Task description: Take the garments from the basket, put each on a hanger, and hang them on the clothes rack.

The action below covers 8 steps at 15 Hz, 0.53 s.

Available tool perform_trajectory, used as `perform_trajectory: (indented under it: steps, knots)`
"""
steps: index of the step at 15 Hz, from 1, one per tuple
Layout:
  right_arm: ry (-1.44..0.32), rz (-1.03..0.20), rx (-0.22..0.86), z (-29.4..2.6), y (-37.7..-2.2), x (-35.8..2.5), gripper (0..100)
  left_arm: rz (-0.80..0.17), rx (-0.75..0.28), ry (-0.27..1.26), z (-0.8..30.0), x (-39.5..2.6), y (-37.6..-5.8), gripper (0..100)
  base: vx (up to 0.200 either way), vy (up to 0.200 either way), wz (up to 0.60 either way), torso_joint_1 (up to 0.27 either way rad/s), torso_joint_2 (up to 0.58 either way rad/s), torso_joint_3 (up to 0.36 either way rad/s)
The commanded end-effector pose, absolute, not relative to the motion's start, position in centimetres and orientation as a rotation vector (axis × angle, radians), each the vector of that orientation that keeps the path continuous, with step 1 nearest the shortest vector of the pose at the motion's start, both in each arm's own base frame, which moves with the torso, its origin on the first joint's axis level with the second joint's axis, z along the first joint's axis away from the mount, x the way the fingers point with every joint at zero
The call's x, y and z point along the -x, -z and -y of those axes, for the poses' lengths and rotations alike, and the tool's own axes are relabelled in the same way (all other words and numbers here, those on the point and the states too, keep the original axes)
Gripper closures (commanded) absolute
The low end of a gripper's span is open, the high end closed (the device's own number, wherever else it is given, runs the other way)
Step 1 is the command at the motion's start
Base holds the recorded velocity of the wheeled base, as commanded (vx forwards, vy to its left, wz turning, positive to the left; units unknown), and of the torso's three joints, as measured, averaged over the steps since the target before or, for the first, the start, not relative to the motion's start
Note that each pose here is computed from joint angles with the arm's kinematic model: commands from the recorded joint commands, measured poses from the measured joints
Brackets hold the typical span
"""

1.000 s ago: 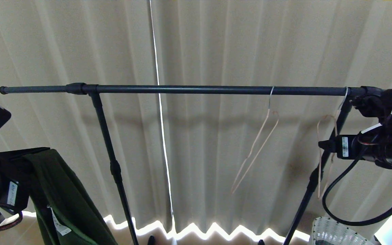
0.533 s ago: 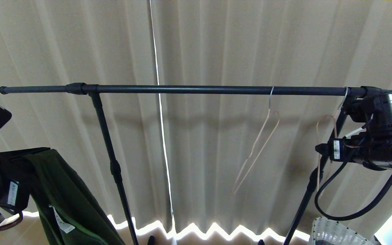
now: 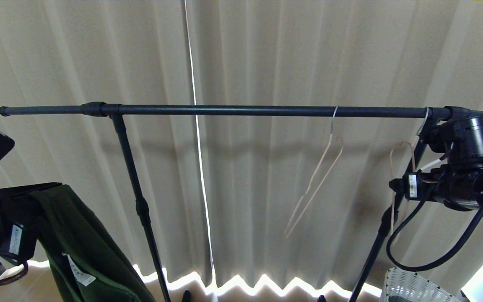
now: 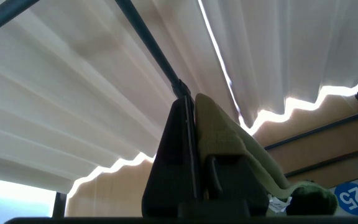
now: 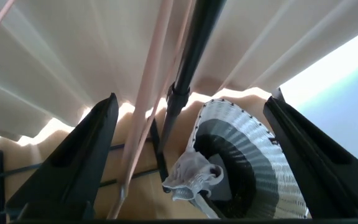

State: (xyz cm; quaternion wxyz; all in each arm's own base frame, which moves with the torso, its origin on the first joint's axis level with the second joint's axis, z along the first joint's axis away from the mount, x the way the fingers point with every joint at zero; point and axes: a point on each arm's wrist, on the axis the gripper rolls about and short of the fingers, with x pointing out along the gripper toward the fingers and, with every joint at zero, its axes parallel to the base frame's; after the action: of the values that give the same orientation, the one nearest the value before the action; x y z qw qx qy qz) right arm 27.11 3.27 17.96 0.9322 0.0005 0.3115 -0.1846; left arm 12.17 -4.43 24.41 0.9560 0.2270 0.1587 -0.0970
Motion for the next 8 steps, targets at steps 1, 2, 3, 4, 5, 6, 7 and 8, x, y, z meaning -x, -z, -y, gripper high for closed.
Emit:
perform_trajectory:
  steps: [1, 2, 3, 4, 5, 6, 7, 8]
  knots:
    - [0.377, -0.634, -0.001, -3.3, -18.09, -26.96, 0, -0.323, -0.461, 0.197, 4.41, -12.12, -24.35, 100, 0.0, 0.0, 0.0, 0.0, 0.0, 0.0]
    - [0.377, -0.632, -0.001, -3.33, -18.1, -26.92, 100, -0.324, -0.462, 0.198, 4.42, -12.11, -24.3, 100, 0.0, 0.0, 0.0, 0.0, 0.0, 0.0]
    - [0.377, -0.632, -0.001, -3.33, -18.1, -26.92, 100, -0.325, -0.462, 0.197, 4.41, -12.12, -24.3, 100, 0.0, 0.0, 0.0, 0.0, 0.0, 0.0]
    - [0.377, -0.63, -0.001, -3.33, -18.14, -26.94, 100, -0.324, -0.462, 0.198, 4.42, -12.11, -24.3, 100, 0.0, 0.0, 0.0, 0.0, 0.0, 0.0]
    - [0.377, -0.63, -0.001, -3.33, -18.14, -26.94, 100, -0.324, -0.462, 0.198, 4.42, -12.11, -24.3, 100, 0.0, 0.0, 0.0, 0.0, 0.0, 0.0]
    - [0.376, -0.629, -0.002, -3.34, -18.18, -26.96, 100, -0.324, -0.462, 0.198, 4.42, -12.11, -24.3, 100, 0.0, 0.0, 0.0, 0.0, 0.0, 0.0]
    - [0.376, -0.628, -0.002, -3.33, -18.22, -26.93, 100, -0.324, -0.462, 0.198, 4.42, -12.11, -24.3, 100, 0.0, 0.0, 0.0, 0.0, 0.0, 0.0]
    - [0.376, -0.625, -0.003, -3.32, -18.3, -26.87, 100, -0.324, -0.462, 0.198, 4.42, -12.11, -24.3, 100, 0.0, 0.0, 0.0, 0.0, 0.0, 0.0]
